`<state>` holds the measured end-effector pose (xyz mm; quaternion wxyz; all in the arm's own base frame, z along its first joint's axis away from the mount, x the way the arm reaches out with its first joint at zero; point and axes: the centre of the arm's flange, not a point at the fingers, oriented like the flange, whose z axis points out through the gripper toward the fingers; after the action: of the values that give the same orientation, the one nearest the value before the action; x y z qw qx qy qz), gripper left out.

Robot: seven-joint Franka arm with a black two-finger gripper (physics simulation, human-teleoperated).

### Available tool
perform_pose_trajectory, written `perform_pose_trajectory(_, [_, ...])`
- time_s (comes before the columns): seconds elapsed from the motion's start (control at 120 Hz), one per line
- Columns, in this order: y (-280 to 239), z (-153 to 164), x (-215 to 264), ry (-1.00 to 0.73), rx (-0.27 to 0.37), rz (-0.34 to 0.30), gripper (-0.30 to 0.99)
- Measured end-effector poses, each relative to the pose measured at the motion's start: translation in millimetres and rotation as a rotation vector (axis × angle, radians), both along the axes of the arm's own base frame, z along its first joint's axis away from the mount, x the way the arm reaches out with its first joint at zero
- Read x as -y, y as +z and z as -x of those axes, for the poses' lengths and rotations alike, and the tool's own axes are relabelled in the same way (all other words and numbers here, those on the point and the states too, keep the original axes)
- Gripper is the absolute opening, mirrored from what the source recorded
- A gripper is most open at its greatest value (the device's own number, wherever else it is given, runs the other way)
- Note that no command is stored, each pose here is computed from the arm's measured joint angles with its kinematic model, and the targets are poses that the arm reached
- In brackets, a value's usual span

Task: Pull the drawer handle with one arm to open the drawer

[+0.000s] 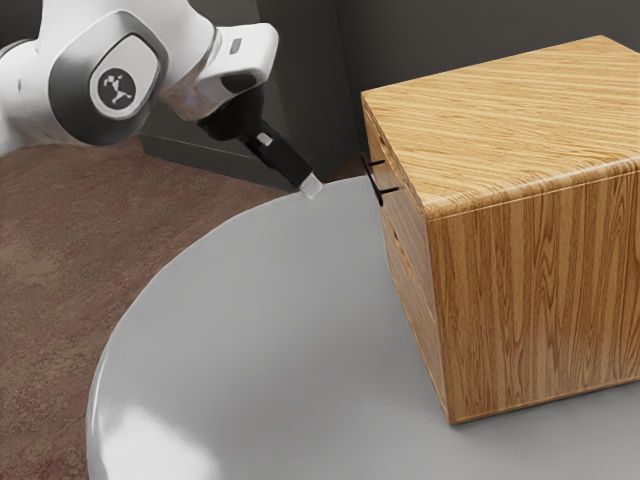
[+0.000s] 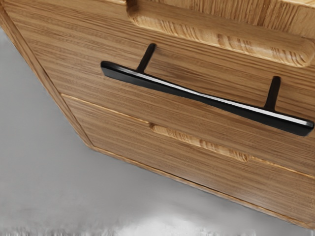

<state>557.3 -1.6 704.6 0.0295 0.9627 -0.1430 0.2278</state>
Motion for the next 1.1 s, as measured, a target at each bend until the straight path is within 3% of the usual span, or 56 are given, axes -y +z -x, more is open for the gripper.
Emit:
perform_pose_trajectory(0.183, [-3,14,-1,0.364,-0.147,0.158,0.69])
perform_pose_trajectory(0.317, [-7,18,5,0.591,-0.228,0.229,0.69])
perform_pose_trajectory(0.658, [-2,23,1,1.011,-0.288,0.366,0.69])
perform_pose_trajectory(1.1, [-6,24,1,1.292,-0.322,0.464,0.69])
